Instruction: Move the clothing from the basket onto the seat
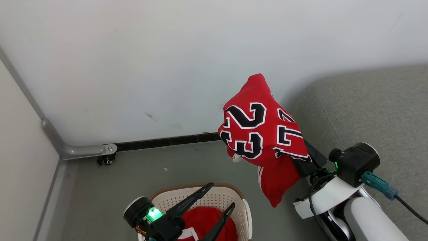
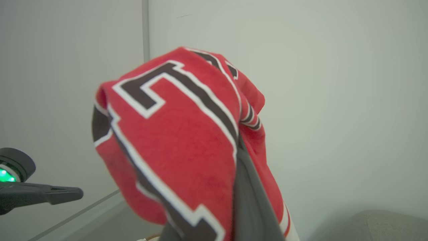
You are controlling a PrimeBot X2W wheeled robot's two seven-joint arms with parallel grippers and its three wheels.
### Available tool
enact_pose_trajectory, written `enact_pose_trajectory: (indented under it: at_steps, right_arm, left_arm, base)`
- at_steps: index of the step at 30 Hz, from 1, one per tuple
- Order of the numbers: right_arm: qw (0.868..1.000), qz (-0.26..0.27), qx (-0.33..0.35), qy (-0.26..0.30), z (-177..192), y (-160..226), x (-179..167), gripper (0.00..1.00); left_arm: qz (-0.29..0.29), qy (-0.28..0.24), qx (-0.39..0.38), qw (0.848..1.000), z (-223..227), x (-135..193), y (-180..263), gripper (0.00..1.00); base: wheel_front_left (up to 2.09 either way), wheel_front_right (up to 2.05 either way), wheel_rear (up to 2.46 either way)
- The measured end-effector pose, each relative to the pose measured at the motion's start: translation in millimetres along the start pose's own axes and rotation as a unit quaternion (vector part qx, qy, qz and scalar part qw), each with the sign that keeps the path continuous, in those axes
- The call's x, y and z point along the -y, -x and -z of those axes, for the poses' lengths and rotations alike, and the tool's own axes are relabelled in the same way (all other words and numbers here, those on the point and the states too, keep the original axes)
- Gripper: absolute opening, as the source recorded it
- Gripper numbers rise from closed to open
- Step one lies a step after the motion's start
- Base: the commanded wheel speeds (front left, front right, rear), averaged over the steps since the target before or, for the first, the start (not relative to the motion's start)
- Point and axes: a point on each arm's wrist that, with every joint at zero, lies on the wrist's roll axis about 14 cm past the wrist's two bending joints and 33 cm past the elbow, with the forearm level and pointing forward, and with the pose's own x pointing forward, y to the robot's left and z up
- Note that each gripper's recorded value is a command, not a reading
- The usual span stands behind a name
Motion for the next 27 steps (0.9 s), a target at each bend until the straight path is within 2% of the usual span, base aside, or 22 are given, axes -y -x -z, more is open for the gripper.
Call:
enact_pose_trajectory:
  at_steps: [7, 21, 27]
  right_arm:
    - [1.0, 0.001, 0.004, 0.012, -3, 0, 3, 0.0]
    - [1.0, 0.012, 0.013, 0.014, -9, 1, 10, 0.0]
    - [1.0, 0.017, 0.01, 0.012, -7, 3, 12, 0.0]
  left_arm:
    - [-0.01, -0.017, -0.027, 0.999, 15, -8, 9, 1.0]
    - [-0.03, 0.003, -0.063, 0.998, 40, -9, 22, 1.0]
    - [-0.029, 0.007, -0.1, 0.994, 62, -4, 35, 1.0]
  base:
    - [0.0, 0.0, 0.0]
    - [0.0, 0.0, 0.0]
    - [0.0, 0.0, 0.0]
